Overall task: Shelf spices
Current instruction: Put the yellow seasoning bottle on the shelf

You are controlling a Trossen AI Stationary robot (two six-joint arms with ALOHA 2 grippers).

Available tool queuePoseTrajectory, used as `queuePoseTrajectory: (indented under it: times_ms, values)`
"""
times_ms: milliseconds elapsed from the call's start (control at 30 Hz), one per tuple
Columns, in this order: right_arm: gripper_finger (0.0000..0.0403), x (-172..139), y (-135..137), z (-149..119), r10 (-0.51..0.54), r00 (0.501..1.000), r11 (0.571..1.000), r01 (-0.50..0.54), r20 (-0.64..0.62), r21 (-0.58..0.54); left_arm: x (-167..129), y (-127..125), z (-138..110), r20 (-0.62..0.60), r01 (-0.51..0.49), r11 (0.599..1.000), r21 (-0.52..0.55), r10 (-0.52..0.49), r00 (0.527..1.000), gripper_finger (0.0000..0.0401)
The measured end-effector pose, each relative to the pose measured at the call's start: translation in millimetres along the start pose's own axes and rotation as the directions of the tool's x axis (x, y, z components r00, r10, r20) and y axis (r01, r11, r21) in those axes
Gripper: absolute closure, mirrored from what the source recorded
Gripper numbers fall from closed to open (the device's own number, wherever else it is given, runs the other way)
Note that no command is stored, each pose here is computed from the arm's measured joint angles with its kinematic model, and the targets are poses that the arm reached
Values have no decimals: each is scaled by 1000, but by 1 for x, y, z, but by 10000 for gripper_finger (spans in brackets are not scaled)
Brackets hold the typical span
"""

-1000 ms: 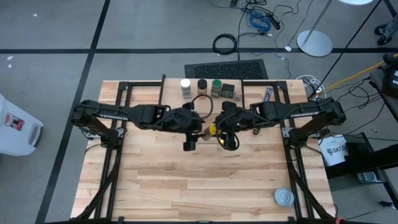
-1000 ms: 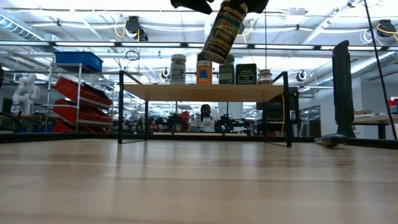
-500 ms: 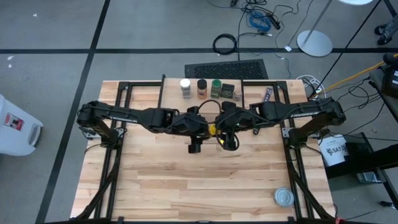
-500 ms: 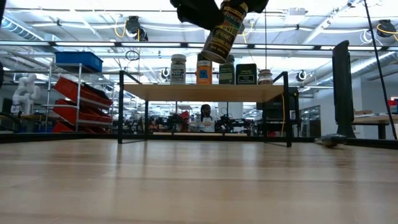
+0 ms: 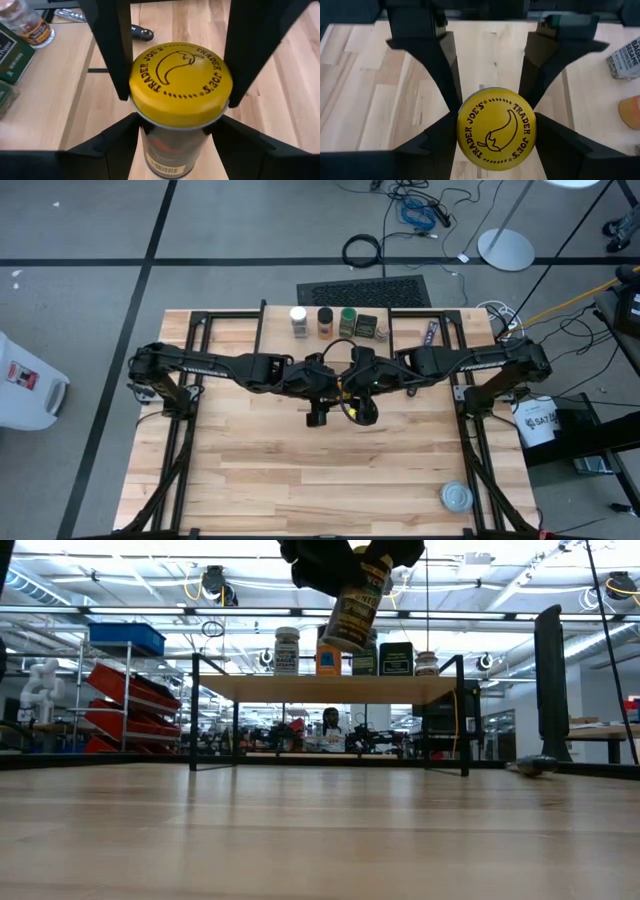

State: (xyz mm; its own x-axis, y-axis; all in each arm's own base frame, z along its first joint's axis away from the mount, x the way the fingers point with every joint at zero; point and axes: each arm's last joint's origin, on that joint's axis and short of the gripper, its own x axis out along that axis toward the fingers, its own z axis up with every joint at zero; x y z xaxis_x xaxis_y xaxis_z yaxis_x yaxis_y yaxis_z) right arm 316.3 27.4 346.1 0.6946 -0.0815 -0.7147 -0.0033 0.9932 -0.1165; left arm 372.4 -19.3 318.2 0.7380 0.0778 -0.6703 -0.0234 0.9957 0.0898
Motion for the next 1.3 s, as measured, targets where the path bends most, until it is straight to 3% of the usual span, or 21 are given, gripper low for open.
queuePoseTrajectory:
  times_ms: [767,1067,1300]
  values:
    - [186,0,-1,0,-11,1000,1000,11,0,4,4,9,1,7,-20,1000,-17,20,1000,168]
    - [186,0,-1,1,-8,1000,1000,8,8,4,4,10,3,32,-44,998,-48,45,998,117]
    - [186,0,-1,0,-8,1000,1000,8,6,4,4,10,3,30,-51,998,-28,52,998,116]
